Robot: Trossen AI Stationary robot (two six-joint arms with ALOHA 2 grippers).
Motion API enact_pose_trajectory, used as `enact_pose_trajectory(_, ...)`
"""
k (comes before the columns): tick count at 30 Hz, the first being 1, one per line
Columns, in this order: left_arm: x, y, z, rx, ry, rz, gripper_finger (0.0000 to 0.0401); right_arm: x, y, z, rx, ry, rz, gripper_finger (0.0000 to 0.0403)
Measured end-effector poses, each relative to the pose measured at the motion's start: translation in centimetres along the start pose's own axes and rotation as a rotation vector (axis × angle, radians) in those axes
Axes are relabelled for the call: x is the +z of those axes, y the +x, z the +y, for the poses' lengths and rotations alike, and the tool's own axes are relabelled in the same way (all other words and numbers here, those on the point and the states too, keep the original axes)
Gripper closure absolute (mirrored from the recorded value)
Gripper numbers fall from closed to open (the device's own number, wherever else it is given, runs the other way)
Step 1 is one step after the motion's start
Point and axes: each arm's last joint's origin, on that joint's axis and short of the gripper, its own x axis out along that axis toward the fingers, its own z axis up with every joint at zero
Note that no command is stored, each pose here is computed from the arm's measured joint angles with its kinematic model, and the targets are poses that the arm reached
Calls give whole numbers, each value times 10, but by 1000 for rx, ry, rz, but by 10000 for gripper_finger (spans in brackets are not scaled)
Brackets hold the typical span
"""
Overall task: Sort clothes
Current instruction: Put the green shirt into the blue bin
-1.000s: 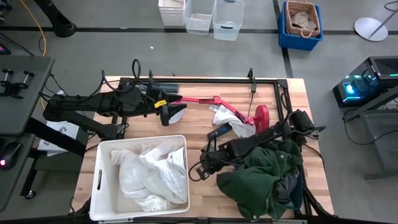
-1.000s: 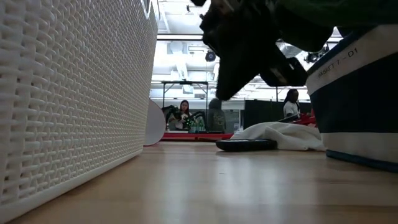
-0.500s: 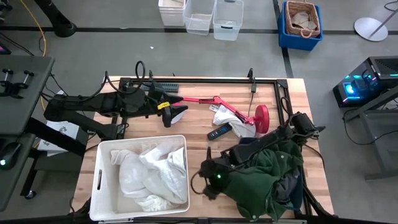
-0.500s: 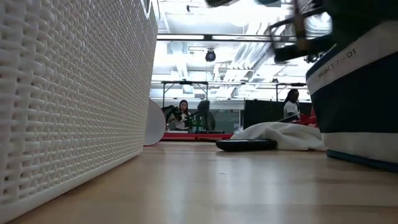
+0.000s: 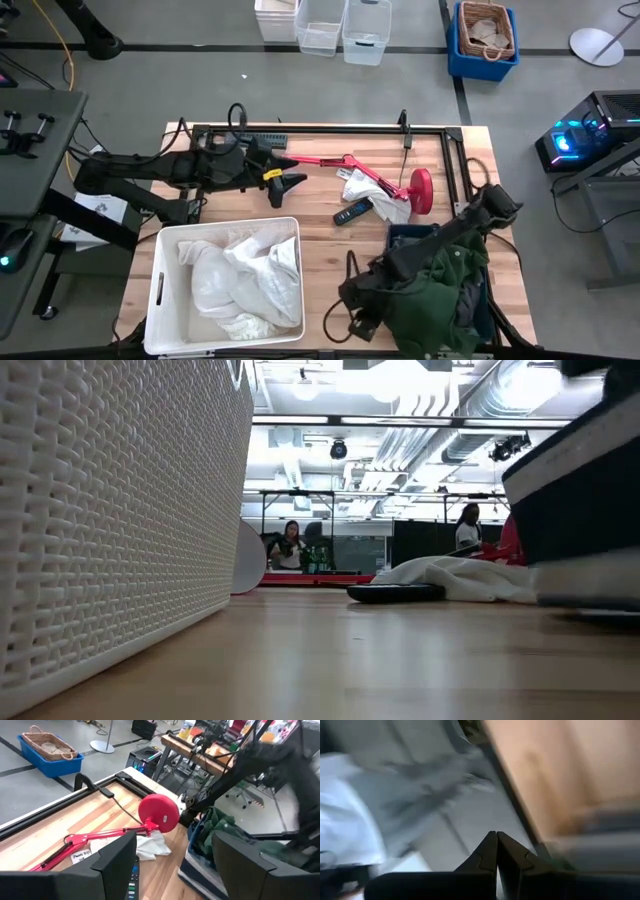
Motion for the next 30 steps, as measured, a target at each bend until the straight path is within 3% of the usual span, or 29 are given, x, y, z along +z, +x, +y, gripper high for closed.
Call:
enact_pose_trajectory(8, -6, 10, -1, 19, 14, 29, 156, -45, -62, 21, -348, -26, 18, 403)
enact_pose_trajectory(12, -8, 14, -1, 23, 16, 36, 156, -67, -69, 19, -496, 11, 34, 403)
enact_pose_trajectory(15, -9, 16, -2, 25, 17, 38, 156, -79, -56, 17, -543, 21, 13, 403)
enact_pose_trajectory(18, -10, 18, -2, 27, 19, 43, 156, -82, -28, 3, -587, 65, 9, 403)
enact_pose_trajectory(22, -11, 18, -2, 27, 19, 44, 156, -91, -2, -31, -770, 168, 51, 403)
enact_pose_trajectory(24, -11, 18, -2, 28, 17, 44, 156, -95, -2, -48, -905, 238, 39, 403)
enact_pose_trajectory(30, -11, 18, -2, 26, 18, 48, 156, -100, -27, -72, -930, 447, -236, 403)
